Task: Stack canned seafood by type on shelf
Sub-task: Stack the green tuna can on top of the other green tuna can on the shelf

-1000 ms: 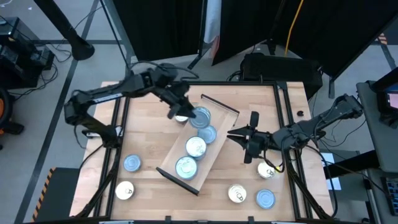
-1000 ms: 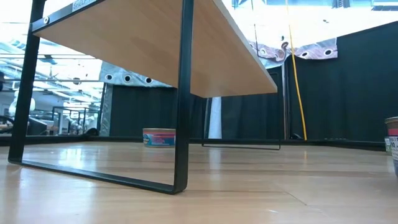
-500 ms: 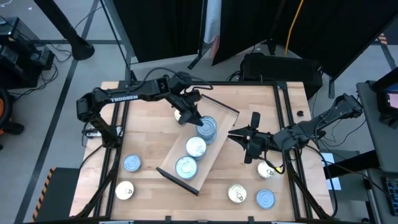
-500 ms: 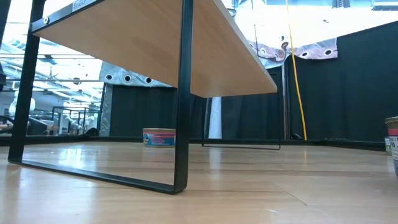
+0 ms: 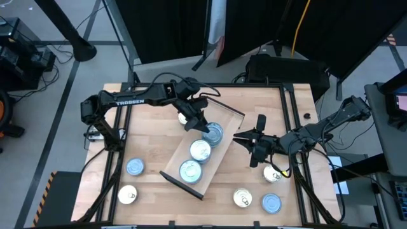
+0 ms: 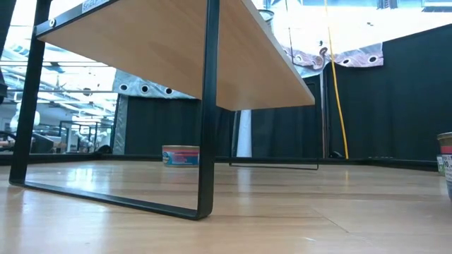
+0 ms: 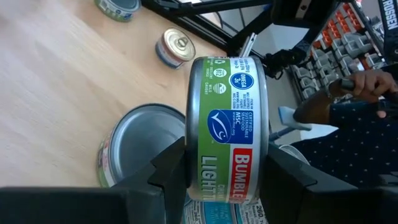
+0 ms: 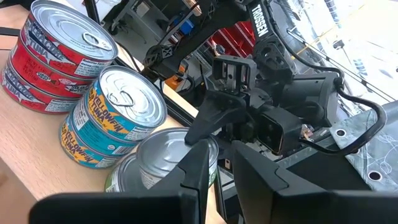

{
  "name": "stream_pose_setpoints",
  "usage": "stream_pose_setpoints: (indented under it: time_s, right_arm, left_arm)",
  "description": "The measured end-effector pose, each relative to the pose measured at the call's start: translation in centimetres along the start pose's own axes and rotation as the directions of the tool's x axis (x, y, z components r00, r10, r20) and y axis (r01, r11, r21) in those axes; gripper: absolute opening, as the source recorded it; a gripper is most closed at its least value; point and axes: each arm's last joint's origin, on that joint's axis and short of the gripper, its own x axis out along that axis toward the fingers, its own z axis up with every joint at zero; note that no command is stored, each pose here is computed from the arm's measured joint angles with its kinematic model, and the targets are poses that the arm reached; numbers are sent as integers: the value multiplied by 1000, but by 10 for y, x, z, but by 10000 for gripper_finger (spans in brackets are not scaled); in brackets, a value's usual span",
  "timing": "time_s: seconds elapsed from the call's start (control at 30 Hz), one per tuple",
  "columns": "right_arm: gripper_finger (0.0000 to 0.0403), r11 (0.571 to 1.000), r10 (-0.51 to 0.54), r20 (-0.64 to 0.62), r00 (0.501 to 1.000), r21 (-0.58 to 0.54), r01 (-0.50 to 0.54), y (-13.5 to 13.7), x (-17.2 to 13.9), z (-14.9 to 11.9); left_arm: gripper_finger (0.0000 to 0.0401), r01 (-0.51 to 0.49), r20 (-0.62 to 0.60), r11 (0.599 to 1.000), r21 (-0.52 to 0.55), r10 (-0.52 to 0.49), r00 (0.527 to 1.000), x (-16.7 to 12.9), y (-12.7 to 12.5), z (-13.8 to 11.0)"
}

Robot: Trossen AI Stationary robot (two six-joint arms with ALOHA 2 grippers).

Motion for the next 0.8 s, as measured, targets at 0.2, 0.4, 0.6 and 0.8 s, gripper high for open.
stream_pose_setpoints:
  time_s: [0.2,0.4,0.6,0.8]
  right_arm:
    - [61,1000,0,0,1000,1,0,0,0,0]
    - [61,1000,0,0,1000,4,0,0,0,0]
    - [61,1000,0,0,1000,5,0,0,0,0]
    - [61,1000,1,0,1000,5,-1,0,0,0]
  left_arm:
    - [162,-58,6,998,-5,58,998,2,2,-1]
    - [167,-79,6,997,-8,79,997,3,4,-1]
    - [197,-82,7,997,-8,82,997,3,3,-1]
    - [232,-90,13,996,3,90,996,3,4,0]
